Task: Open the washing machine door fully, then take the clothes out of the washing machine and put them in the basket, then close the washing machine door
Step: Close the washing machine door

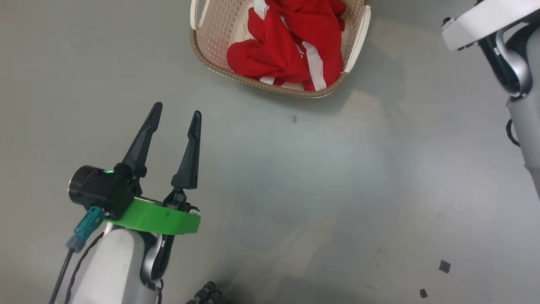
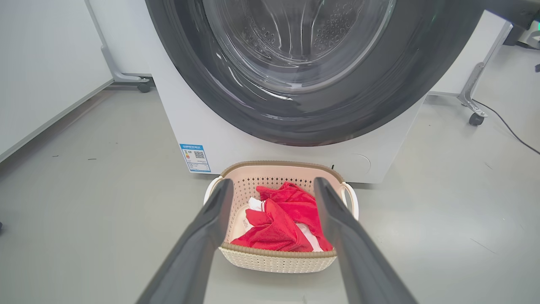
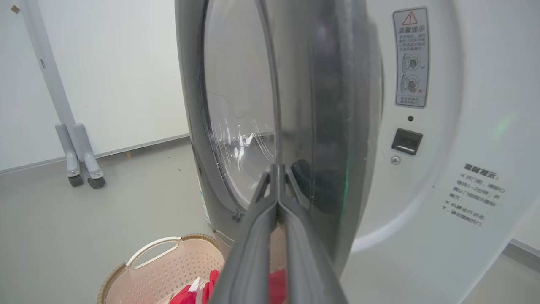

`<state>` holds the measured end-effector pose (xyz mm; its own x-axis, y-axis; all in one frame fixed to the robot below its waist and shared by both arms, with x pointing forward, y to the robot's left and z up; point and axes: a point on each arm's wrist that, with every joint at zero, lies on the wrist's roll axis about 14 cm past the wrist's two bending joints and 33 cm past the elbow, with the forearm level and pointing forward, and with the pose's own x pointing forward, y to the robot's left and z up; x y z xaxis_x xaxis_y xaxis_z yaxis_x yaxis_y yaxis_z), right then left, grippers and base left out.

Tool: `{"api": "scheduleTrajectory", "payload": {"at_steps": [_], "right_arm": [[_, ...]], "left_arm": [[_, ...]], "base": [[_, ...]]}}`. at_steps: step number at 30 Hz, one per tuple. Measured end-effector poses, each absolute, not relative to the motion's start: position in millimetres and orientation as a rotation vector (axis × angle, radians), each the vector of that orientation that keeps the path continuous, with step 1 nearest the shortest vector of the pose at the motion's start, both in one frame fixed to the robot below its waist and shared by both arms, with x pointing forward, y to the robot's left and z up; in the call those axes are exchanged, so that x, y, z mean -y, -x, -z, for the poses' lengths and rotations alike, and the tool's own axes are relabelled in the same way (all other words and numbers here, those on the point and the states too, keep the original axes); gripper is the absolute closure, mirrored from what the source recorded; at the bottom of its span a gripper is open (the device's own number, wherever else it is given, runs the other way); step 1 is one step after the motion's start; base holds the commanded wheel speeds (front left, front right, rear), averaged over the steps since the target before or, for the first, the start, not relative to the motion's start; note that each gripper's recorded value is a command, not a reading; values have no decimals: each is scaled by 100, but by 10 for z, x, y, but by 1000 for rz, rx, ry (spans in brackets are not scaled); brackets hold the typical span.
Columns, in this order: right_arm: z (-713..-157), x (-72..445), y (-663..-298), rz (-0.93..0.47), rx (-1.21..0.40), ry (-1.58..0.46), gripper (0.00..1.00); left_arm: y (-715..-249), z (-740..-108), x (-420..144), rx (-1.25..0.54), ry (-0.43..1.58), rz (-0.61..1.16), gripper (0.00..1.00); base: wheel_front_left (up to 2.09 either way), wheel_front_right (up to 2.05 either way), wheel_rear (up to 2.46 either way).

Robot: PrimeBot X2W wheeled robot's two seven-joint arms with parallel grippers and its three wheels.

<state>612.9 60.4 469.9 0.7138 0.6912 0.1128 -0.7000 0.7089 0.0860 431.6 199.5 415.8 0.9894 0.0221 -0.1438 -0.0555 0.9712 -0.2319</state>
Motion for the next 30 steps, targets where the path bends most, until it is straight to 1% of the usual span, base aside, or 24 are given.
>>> {"api": "scheduleTrajectory", "payload": {"at_steps": [5, 11, 19, 30], "right_arm": [[-4699, -467, -6391, -734, 104, -98, 100], [-4581, -310, -6674, -694, 99, -40, 100], [-4413, -371, -6796, -701, 80, -37, 100], [-4558, -296, -7097, -667, 114, -1, 100]], "left_arm": [[-4415, -4069, -1959, -153, 240, -26, 0], [-4443, -3897, -1966, -191, 267, -39, 0], [-4407, -3725, -1998, -237, 276, -59, 0], [-4461, -3658, -1965, -248, 291, -50, 0]], "base": [[0, 0, 0], [0, 0, 0], [0, 0, 0], [0, 0, 0]]}}
